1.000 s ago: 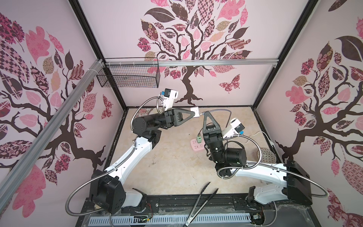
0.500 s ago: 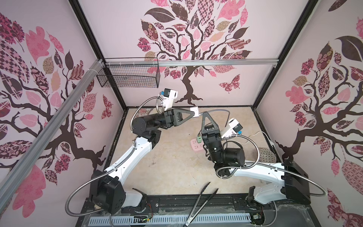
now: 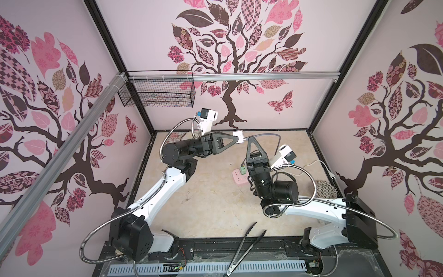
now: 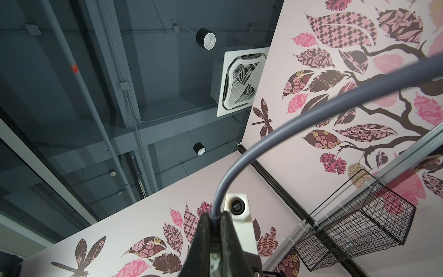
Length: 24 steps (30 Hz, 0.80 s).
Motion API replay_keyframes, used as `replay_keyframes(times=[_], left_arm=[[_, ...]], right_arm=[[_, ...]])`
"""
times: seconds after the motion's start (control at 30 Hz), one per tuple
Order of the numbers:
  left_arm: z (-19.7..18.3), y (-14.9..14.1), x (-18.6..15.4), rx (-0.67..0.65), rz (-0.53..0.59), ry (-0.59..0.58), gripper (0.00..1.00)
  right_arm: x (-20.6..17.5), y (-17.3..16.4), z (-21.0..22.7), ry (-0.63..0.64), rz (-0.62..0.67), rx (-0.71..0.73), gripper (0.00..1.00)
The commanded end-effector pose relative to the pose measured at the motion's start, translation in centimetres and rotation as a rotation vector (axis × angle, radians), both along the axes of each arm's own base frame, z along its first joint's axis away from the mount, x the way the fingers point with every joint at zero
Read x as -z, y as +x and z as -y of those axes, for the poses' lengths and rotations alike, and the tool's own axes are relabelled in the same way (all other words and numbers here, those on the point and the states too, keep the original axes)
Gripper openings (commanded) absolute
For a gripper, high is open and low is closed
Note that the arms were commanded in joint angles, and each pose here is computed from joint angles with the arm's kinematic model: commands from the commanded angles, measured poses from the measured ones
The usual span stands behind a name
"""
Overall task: Charge mp3
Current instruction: Insert the charging cable into the MP3 player.
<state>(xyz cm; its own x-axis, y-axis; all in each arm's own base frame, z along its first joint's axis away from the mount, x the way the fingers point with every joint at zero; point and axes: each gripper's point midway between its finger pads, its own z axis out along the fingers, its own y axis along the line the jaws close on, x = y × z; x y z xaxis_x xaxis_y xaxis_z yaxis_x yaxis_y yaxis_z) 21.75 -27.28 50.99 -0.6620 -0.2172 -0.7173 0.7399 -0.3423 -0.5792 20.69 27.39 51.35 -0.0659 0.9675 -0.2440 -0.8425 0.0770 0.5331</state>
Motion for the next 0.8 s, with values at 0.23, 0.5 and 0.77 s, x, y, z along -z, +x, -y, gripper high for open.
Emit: replay_keyframes(times=[0.23,0.5,0.77], left_arm=[[0.0,-1.7,-0.4,0.007,0.060,-0.002,0.00],[1.5,-1.7,1.1,-0.067,0.089,0.107,0.00],[1.7,-2.3,0.6,-0.080,0.122,0.102,0.00]], right_arm=[[-1.1,-0.4,0.6,0.092,0.029,-0.022,0.00],[0.1,0.1,-0.8,0.085,-0.024,-0.025,0.00],[0.0,-1.0,-2.3,0.047,0.019,-0.056,0.00]])
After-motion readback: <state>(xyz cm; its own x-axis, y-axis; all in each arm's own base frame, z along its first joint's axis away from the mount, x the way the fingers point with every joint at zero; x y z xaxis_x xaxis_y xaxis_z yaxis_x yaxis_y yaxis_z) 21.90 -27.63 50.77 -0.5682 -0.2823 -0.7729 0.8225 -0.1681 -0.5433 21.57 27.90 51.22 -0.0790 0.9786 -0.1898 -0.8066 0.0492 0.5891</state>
